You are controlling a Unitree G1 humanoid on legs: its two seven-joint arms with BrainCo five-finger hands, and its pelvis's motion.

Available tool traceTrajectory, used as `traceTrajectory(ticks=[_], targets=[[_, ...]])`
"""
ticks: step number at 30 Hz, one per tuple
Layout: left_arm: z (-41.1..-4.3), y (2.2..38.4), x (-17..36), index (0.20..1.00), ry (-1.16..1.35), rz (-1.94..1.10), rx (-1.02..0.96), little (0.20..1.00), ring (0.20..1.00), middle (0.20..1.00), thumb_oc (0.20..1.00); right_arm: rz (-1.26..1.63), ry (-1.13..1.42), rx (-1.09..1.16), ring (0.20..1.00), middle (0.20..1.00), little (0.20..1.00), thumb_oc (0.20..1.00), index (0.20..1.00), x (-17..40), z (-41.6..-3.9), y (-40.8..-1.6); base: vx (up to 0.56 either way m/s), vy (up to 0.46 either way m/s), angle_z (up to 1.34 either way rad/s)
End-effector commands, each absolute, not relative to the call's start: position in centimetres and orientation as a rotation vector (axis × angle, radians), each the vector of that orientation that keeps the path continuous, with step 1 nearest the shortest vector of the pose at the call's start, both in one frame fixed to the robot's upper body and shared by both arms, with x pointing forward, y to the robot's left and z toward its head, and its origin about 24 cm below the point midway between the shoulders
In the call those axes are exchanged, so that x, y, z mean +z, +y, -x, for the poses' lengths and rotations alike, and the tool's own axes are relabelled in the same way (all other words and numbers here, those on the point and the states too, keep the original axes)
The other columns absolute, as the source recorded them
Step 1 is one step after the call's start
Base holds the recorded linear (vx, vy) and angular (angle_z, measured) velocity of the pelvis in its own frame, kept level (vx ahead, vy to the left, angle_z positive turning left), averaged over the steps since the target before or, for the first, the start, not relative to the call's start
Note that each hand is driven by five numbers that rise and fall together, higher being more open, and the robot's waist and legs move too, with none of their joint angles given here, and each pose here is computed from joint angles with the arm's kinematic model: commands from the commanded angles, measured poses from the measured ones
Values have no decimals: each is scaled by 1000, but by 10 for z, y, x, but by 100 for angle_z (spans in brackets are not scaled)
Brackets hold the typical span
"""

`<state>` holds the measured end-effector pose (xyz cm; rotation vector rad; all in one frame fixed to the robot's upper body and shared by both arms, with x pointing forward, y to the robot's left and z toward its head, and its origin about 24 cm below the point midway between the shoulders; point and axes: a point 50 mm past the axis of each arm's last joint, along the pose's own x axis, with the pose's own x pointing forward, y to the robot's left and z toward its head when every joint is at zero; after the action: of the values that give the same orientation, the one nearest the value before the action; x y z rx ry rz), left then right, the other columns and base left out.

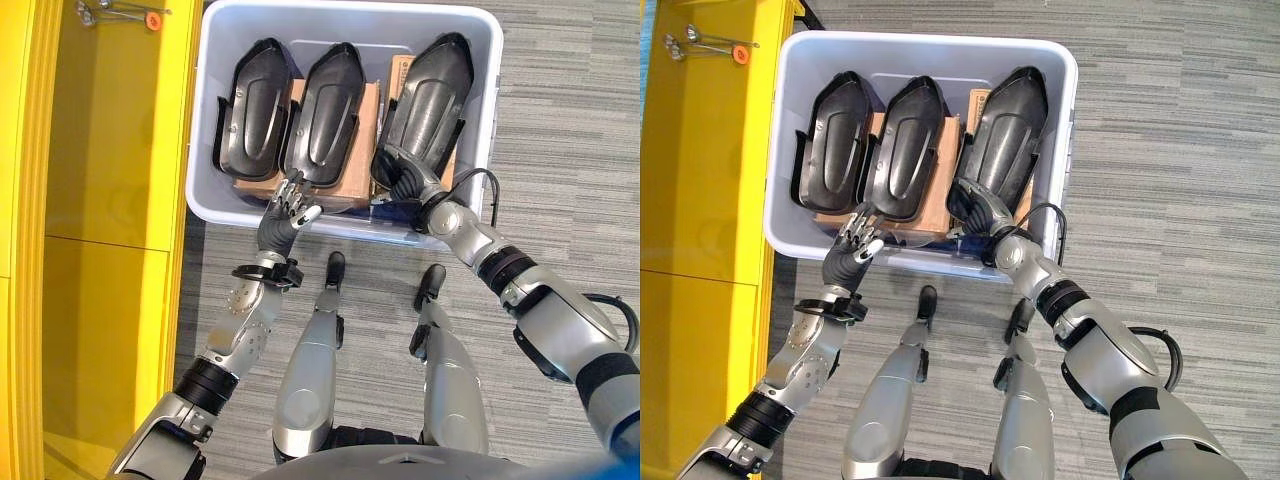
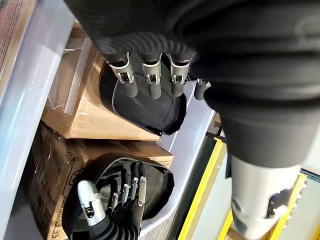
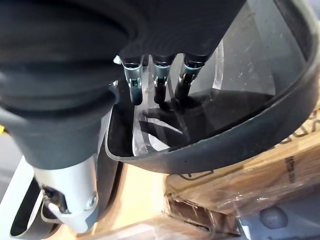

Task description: Move parts from the plastic box to the shelf.

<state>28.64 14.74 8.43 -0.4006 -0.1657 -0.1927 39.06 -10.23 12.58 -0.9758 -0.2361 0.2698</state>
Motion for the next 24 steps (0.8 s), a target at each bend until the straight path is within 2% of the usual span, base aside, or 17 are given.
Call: traceTrajectory(ticks=[1, 24], targets=[[-280, 149, 107, 1000, -297, 389, -236, 1000, 1000, 1000, 1000, 1076, -215, 365, 1000, 1000, 1000, 1000, 1000, 113, -385, -97, 0, 0, 0], [-277, 158, 103, 1000, -295, 385, -207, 1000, 1000, 1000, 1000, 1150, -311, 554, 1000, 1000, 1000, 1000, 1000, 114, -366, -80, 0, 0, 0]])
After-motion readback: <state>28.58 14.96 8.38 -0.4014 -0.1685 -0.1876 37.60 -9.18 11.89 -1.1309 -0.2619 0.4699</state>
